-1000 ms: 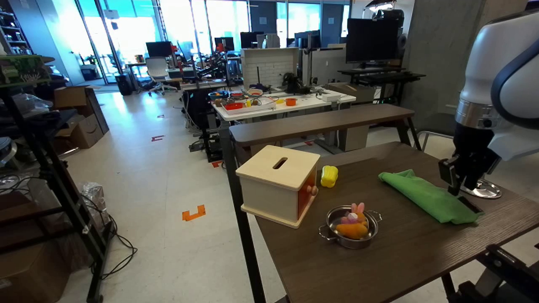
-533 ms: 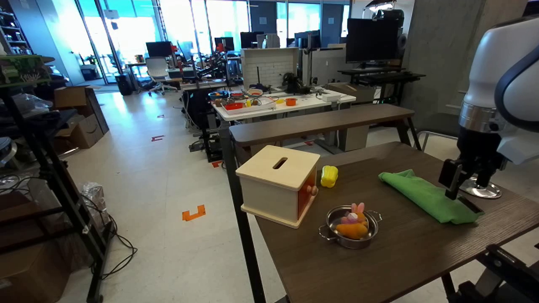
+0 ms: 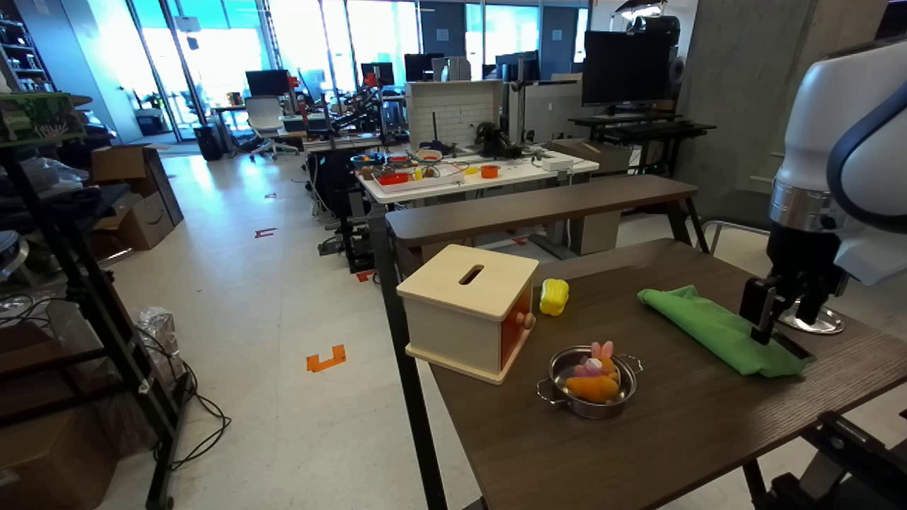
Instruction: Ford the green object slightly on the table
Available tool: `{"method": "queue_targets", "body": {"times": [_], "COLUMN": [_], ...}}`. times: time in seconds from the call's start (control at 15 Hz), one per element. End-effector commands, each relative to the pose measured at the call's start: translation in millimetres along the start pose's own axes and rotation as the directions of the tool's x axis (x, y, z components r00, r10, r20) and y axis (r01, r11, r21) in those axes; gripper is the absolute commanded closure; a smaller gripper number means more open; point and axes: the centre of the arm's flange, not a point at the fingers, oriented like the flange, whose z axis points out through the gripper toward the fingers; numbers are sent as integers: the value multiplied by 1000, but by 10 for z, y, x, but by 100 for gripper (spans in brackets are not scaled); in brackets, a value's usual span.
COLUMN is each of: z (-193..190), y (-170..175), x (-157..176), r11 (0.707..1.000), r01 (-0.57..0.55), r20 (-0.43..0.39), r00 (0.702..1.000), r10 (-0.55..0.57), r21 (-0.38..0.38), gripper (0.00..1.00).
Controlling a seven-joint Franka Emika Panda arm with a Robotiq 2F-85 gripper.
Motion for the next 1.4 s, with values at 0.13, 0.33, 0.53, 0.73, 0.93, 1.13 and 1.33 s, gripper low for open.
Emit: {"method": "queue_targets", "body": {"times": [0.13, 0.33, 0.53, 0.73, 0.93, 1.13, 1.33], "z": [63, 75, 85, 76, -76, -355, -626], "y": [10, 7, 6, 6, 10, -19, -116], "x": [94, 103, 116, 121, 147, 137, 175], "r11": [1000, 1000, 1000, 1000, 1000, 1000, 999], "r01": [3, 3, 2, -1, -11, -7, 18], "r20": [-2, -1, 2, 4, -18, -58, -107], "r00": [1000, 1000, 1000, 1000, 1000, 998, 994], "r10": [-3, -3, -2, 1, 11, 8, -14], "r21": [9, 4, -1, -3, 8, 20, 32], "gripper": [63, 85, 100, 99, 99, 99, 99]}}
